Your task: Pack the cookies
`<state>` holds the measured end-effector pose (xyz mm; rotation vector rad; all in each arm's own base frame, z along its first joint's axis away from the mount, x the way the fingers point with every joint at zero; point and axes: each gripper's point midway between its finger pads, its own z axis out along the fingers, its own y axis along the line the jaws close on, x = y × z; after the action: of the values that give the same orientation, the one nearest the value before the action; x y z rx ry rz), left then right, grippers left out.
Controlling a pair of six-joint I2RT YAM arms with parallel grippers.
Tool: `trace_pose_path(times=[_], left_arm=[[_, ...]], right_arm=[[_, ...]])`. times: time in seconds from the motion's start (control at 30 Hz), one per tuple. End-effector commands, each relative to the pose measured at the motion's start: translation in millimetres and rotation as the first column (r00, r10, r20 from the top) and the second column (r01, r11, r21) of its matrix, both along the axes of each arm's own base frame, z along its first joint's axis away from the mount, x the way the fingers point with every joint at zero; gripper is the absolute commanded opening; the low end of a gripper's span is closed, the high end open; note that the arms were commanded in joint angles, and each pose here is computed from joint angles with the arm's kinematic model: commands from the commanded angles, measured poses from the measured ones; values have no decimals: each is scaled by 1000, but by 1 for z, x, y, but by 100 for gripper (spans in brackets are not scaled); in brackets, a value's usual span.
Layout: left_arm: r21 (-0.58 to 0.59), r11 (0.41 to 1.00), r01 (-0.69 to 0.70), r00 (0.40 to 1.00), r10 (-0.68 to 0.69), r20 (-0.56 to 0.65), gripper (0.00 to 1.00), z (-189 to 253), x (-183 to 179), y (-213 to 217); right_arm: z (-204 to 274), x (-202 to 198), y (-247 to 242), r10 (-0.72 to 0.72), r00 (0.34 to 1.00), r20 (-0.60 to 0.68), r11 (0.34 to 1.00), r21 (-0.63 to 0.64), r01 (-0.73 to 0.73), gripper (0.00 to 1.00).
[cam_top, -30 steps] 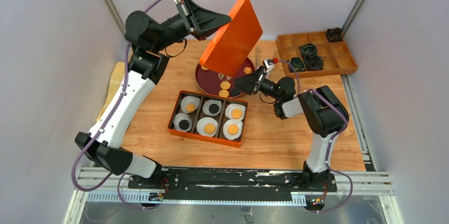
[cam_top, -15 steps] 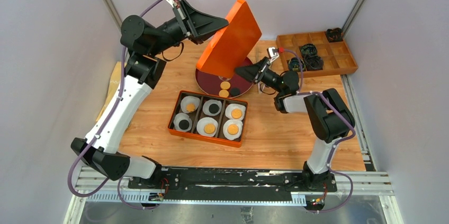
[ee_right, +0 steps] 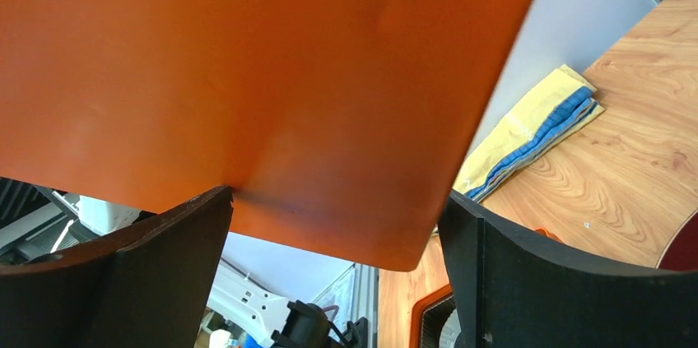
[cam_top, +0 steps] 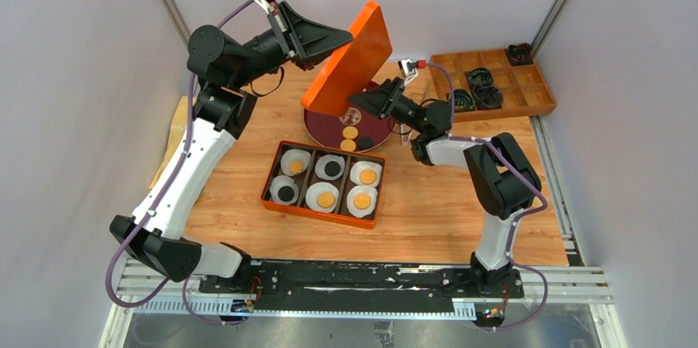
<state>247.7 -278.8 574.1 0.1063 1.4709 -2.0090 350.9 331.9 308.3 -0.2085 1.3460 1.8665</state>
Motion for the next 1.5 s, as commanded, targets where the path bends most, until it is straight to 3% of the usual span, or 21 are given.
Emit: trace_pose_path(times=[0.0,0.2,0.73,1.37,1.47], left_arm=[[-33,999,1,997,1,73,0,24,-11,14],[-17,999,-41,998,42,41,0,13,15,20],[117,976,-181,975,194,-108,0,-93,82,43],[390,904,-174,927,284,-244,0,-288,111,48],[493,852,-179,924,317,-213,0,-320,114,53]], right_arm=[[39,-26,-5,-26,988,154,998,57,17,99],[56,-51,-22,-70,974,215,996,73,56,98],[95,-87,-68,-196,953,230,971,177,157,95],[99,-99,-87,-248,949,197,968,97,233,88],[96,-101,-89,-257,949,186,966,72,247,87]])
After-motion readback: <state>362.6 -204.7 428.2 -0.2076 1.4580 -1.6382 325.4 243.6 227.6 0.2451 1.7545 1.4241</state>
